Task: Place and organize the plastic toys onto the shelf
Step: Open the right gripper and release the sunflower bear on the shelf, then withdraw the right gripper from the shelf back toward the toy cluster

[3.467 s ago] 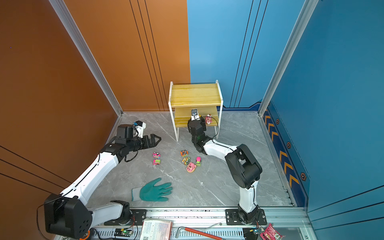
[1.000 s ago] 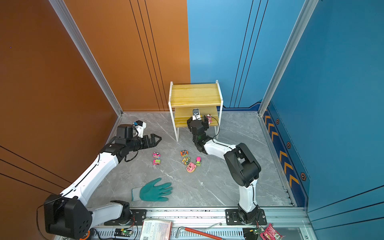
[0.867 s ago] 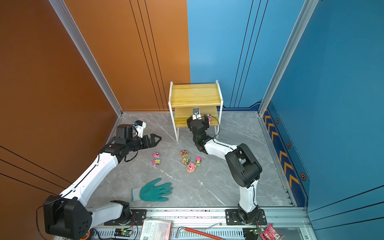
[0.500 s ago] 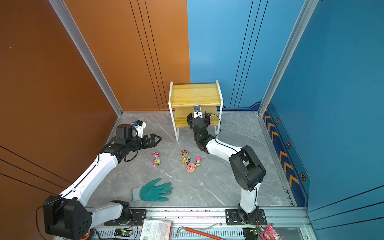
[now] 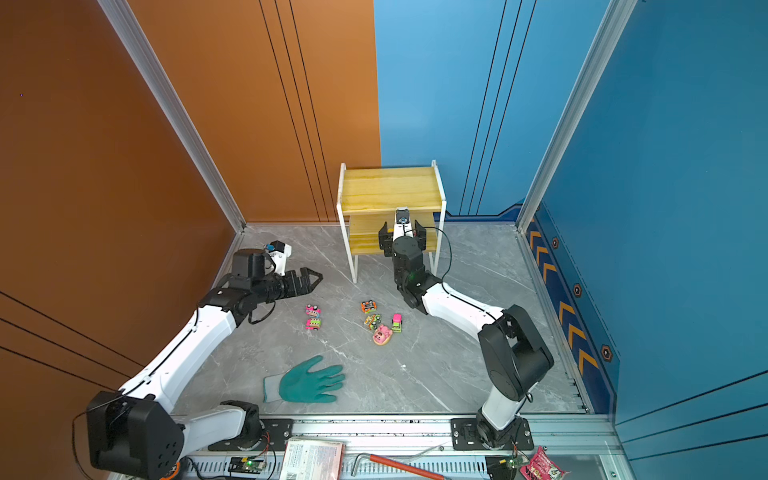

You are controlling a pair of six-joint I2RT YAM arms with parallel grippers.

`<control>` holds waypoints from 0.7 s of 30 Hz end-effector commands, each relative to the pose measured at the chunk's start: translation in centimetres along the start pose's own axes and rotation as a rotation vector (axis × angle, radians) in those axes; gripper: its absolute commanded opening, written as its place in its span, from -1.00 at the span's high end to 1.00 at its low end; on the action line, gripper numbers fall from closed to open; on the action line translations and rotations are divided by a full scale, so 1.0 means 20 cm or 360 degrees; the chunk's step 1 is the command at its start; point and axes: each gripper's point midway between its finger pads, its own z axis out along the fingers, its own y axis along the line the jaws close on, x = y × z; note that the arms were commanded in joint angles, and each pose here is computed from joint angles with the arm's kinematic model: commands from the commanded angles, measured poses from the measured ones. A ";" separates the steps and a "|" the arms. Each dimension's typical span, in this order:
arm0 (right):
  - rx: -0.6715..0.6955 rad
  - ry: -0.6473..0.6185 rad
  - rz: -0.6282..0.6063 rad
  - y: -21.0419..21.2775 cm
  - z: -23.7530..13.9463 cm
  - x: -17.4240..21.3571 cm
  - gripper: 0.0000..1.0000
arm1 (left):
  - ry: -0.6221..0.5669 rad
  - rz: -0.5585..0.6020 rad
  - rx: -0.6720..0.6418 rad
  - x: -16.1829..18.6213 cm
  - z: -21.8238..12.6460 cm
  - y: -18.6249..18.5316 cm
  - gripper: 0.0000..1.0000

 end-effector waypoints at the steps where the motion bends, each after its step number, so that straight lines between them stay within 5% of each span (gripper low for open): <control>1: -0.0048 0.0043 0.0012 0.00 -0.10 0.01 -0.68 | -0.0029 -0.0004 0.0030 -0.01 -0.02 -0.01 -0.99; 9: -0.0121 0.0192 0.0007 -0.06 -0.36 0.07 -0.67 | -0.0015 -0.0006 0.0014 0.00 0.00 0.00 -0.99; 21: -0.0523 0.0733 -0.0027 0.14 -0.76 0.57 -0.71 | 0.0053 0.0065 0.0021 0.08 0.05 -0.06 -1.00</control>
